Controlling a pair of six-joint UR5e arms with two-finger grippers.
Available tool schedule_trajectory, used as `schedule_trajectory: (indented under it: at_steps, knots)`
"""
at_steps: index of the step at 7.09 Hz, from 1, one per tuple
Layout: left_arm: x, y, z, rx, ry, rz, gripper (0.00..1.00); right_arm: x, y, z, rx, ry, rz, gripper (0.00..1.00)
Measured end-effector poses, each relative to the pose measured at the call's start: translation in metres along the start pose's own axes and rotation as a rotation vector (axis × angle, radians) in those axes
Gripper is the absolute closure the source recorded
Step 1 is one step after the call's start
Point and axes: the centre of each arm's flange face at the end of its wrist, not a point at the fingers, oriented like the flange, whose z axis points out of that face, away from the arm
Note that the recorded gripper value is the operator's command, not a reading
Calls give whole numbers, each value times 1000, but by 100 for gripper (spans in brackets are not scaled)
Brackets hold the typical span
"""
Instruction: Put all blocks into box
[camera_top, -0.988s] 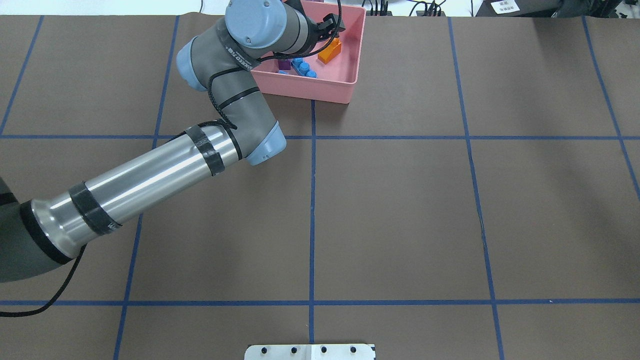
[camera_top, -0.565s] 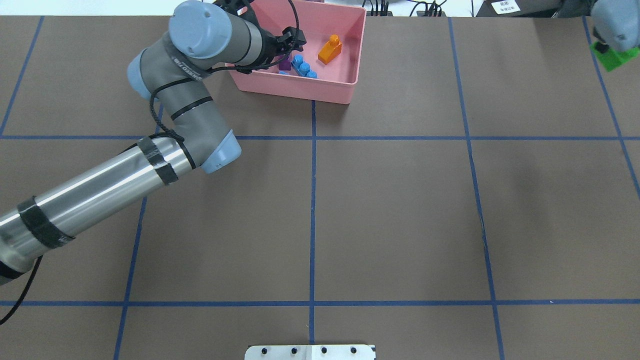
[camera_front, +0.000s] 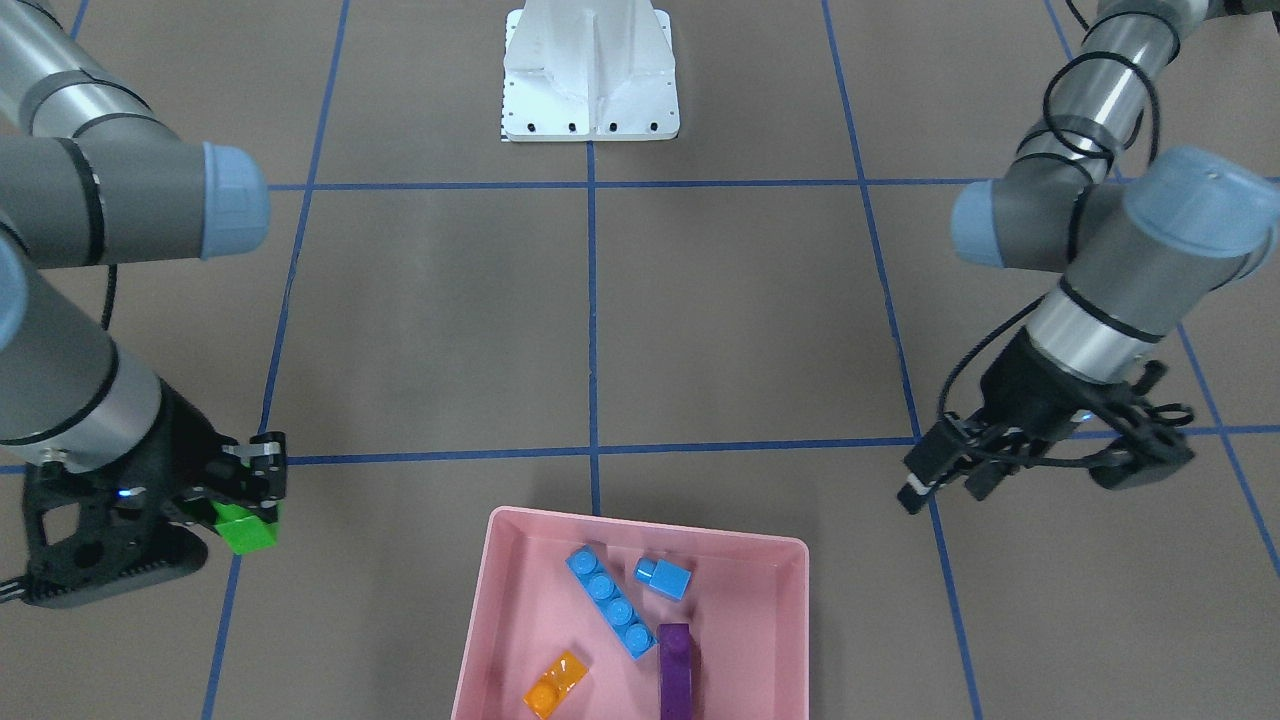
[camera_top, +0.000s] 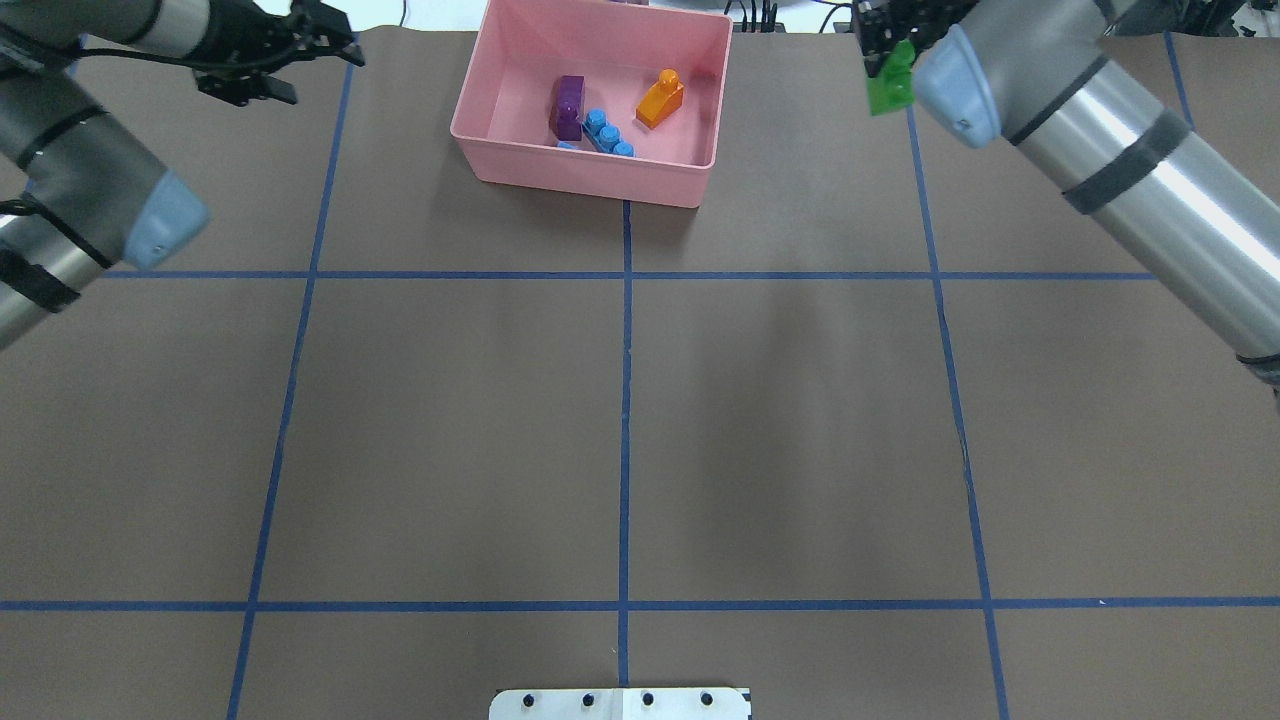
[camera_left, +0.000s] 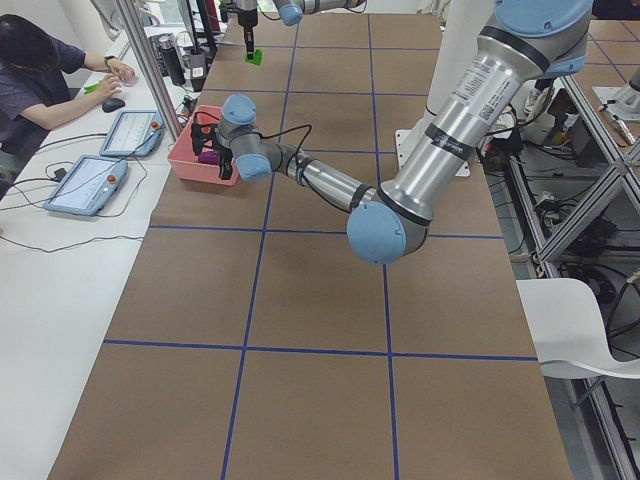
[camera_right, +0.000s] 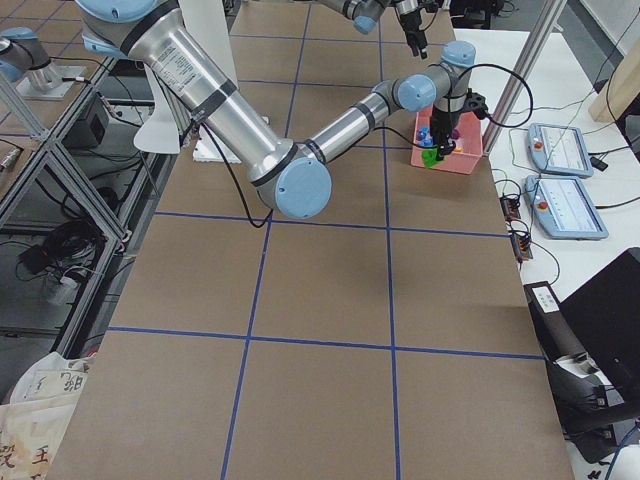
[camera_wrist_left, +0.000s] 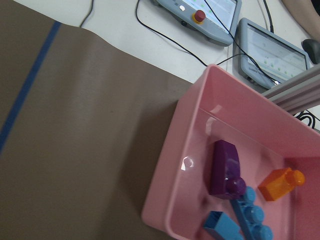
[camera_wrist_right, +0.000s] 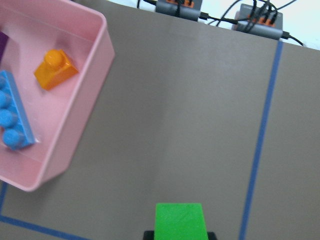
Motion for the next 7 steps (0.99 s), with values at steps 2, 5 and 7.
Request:
schedule_trajectory:
  at_steps: [2,5,7]
  knots:
    - [-102,-9,-63,-22,-27,56,0,-96,-41,24,129,-43,43,100]
    - [-199,41,-122,-27,-77,147,0,-171,-62,73,246,-46,60,1]
    - [-232,66,-147,-12,-114,163,0,-191,-60,81,254,-59,75,0]
